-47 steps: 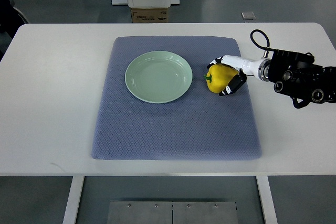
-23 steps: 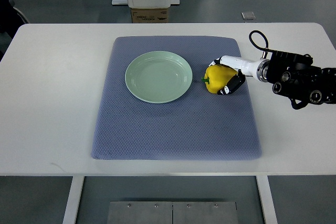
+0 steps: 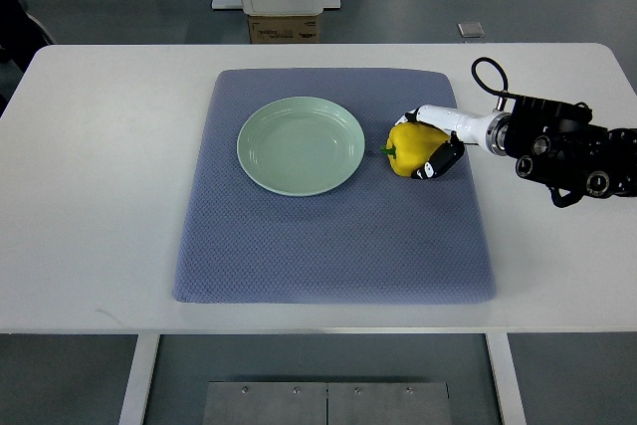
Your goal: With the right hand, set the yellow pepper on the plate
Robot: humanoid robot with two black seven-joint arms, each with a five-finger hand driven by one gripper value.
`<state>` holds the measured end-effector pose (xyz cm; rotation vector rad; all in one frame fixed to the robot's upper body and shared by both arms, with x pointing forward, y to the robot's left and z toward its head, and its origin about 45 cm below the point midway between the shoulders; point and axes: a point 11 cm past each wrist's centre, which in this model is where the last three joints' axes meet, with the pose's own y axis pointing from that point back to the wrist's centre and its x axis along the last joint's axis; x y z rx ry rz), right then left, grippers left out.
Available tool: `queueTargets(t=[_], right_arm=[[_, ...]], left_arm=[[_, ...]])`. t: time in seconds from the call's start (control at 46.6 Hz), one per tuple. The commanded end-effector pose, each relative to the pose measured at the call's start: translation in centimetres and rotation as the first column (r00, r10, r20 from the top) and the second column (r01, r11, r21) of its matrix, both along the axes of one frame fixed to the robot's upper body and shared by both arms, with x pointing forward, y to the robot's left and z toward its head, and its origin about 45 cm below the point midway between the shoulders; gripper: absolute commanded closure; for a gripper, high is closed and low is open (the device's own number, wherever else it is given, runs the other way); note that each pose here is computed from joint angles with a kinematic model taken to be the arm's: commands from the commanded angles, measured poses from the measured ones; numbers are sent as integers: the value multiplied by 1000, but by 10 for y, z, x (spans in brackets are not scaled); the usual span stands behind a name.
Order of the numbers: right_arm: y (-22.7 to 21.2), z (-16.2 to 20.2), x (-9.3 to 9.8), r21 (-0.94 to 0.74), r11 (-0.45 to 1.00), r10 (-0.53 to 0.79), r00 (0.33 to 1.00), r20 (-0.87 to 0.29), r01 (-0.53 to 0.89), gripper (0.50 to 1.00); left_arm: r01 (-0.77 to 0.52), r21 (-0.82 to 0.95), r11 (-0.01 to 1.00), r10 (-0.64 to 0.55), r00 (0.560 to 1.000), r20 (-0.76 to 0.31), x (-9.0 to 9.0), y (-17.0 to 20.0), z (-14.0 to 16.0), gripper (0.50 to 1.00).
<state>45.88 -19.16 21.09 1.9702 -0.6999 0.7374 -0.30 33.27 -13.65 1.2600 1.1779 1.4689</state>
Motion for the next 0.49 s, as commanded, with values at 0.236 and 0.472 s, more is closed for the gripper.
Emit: queueTargets(t=[0.236,0.472], right_arm=[[0,-1,0,0,1000,0,1000,-1,0,841],[-2,0,1,-4,1000,-6,1000,1,6,971]], left_arm=[[0,-2,1000,0,1000,0,0,0,0,500],[1,0,1000,-1,1000,1,0,0,0,500]])
